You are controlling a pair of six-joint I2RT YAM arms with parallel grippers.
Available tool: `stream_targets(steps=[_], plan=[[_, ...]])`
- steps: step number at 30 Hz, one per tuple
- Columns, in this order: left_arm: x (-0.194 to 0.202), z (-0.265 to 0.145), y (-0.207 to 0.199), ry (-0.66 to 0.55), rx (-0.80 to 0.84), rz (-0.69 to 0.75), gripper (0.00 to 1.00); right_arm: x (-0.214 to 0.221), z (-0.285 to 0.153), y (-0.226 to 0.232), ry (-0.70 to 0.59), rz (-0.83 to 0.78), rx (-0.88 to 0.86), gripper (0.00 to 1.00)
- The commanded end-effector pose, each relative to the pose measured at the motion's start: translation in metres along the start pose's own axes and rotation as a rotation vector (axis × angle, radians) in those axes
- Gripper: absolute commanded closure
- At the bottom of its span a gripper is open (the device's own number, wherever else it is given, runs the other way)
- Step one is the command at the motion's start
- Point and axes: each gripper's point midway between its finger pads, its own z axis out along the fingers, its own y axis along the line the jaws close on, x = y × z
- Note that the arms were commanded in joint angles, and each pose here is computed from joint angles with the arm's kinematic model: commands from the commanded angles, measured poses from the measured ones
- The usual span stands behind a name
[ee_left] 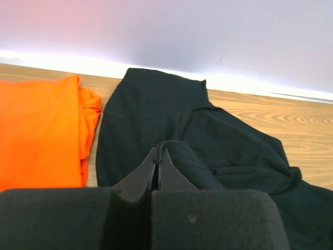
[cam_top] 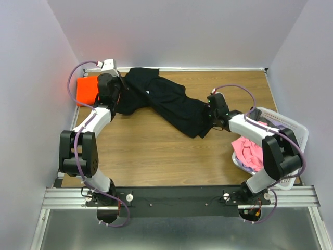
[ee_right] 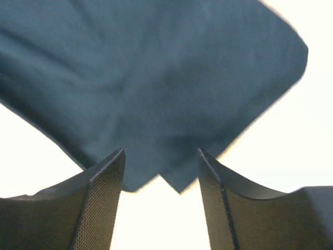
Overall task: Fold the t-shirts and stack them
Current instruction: Flatten the tshirt out
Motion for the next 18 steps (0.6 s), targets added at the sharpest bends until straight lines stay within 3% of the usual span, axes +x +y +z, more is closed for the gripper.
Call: stream_targets(steps=[1, 9, 18], plan=[[-0.011, -0.001, -0.01, -0.037, 0.062, -0.007, 1.0, 0.048, -0.01, -0.021, 0.099, -0.003, 0.101, 0.39], [-0.008, -0.001, -0.011, -0.028, 0.078, -0.006, 1.0, 0.088, -0.008, -0.029, 0.181, -0.035, 0.163, 0.51], [-0.009, -0.002, -0.011, -0.026, 0.079, -0.003, 1.0, 0.1, 0.006, -0.044, 0.208, -0.059, 0.244, 0.54]])
